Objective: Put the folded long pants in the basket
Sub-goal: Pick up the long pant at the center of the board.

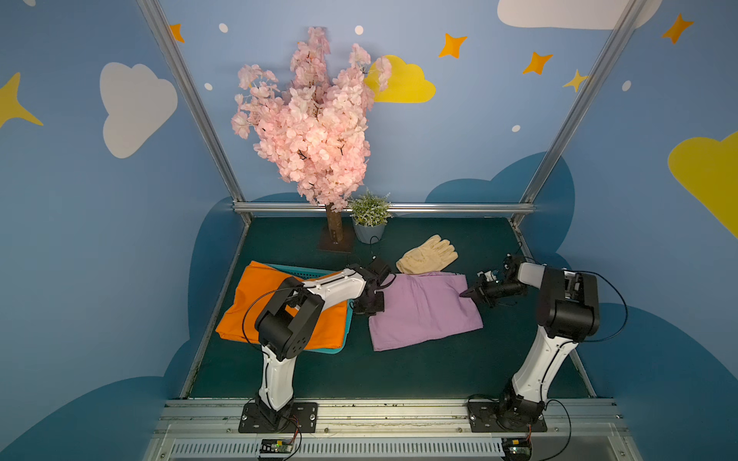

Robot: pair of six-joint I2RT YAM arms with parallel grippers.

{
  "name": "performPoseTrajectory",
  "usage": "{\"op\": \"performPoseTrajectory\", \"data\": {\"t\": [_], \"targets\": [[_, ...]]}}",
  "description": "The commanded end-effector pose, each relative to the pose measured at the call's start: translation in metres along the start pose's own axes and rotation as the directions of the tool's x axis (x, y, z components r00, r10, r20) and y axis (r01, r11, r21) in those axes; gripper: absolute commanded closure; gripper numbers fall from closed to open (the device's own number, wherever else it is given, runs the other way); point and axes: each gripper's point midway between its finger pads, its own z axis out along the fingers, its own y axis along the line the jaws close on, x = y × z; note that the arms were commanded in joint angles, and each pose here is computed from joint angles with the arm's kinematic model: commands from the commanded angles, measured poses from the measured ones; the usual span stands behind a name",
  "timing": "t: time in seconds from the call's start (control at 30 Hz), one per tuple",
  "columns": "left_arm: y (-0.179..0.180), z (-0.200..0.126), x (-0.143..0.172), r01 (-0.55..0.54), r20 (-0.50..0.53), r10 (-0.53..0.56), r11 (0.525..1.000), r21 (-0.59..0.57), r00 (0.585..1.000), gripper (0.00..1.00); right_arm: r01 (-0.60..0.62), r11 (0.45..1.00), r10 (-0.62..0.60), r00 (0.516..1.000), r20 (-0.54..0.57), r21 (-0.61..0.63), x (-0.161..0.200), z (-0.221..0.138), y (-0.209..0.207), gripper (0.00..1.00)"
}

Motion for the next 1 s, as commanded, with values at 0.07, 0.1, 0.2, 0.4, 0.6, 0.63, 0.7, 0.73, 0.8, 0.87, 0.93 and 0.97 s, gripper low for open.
{"op": "performPoseTrajectory", "data": {"t": [0.07, 0.1, 0.2, 0.4, 0.6, 0.63, 0.7, 0.73, 0.8, 0.87, 0.93, 0.97], "targets": [[-0.017, -0.041, -0.002, -0.017, 0.029, 0.014, 0.995, 0.098, 0.999, 0.98, 0.068, 0.994, -0.065, 0.997, 0.041, -0.086, 0.013, -0.021, 0.039, 1.00], [-0.022, -0.048, -0.002, -0.025, 0.033, 0.021, 0.993, 0.117, 0.999, 0.98, 0.076, 0.993, -0.071, 0.996, 0.054, -0.086, 0.014, -0.025, 0.042, 1.00], [-0.040, -0.074, 0.000, -0.061, 0.046, 0.054, 0.982, 0.177, 0.997, 0.98, 0.099, 0.991, -0.090, 0.991, 0.097, -0.094, 0.021, -0.042, 0.055, 1.00], [-0.059, -0.120, 0.003, -0.120, 0.110, 0.096, 0.963, 0.240, 0.989, 0.98, 0.134, 0.988, -0.119, 0.976, 0.180, -0.072, 0.026, -0.068, 0.066, 1.00], [-0.047, -0.103, 0.006, -0.104, 0.080, 0.090, 0.976, 0.193, 0.993, 0.98, 0.068, 0.997, -0.063, 0.988, 0.138, -0.033, 0.015, -0.047, 0.037, 1.00], [-0.043, -0.098, 0.007, -0.101, 0.075, 0.089, 0.979, 0.177, 0.993, 0.98, 0.058, 0.998, -0.054, 0.991, 0.126, -0.022, 0.013, -0.042, 0.030, 1.00], [-0.035, -0.091, 0.006, -0.092, 0.072, 0.082, 0.986, 0.142, 0.994, 0.98, 0.047, 0.999, -0.048, 0.993, 0.109, 0.012, 0.011, -0.033, 0.018, 1.00], [-0.031, -0.089, 0.005, -0.086, 0.073, 0.077, 0.988, 0.128, 0.994, 0.98, 0.042, 0.999, -0.045, 0.994, 0.100, 0.033, 0.009, -0.028, 0.011, 0.98], [-0.024, -0.087, 0.002, -0.074, 0.070, 0.068, 0.992, 0.100, 0.995, 0.98, 0.026, 0.997, -0.032, 0.996, 0.081, 0.074, 0.009, -0.019, -0.001, 0.79], [-0.019, -0.088, -0.002, -0.070, 0.069, 0.064, 0.994, 0.083, 0.996, 0.98, 0.022, 0.993, -0.030, 0.997, 0.068, 0.117, 0.010, -0.012, -0.010, 0.65], [-0.020, -0.095, -0.005, -0.077, 0.076, 0.071, 0.993, 0.084, 0.995, 0.98, 0.022, 0.986, -0.034, 0.997, 0.071, 0.162, 0.011, -0.012, -0.017, 0.54], [-0.022, -0.099, -0.007, -0.084, 0.082, 0.077, 0.992, 0.089, 0.994, 0.98, 0.018, 0.985, -0.032, 0.996, 0.077, 0.174, 0.011, -0.013, -0.020, 0.51]]}}
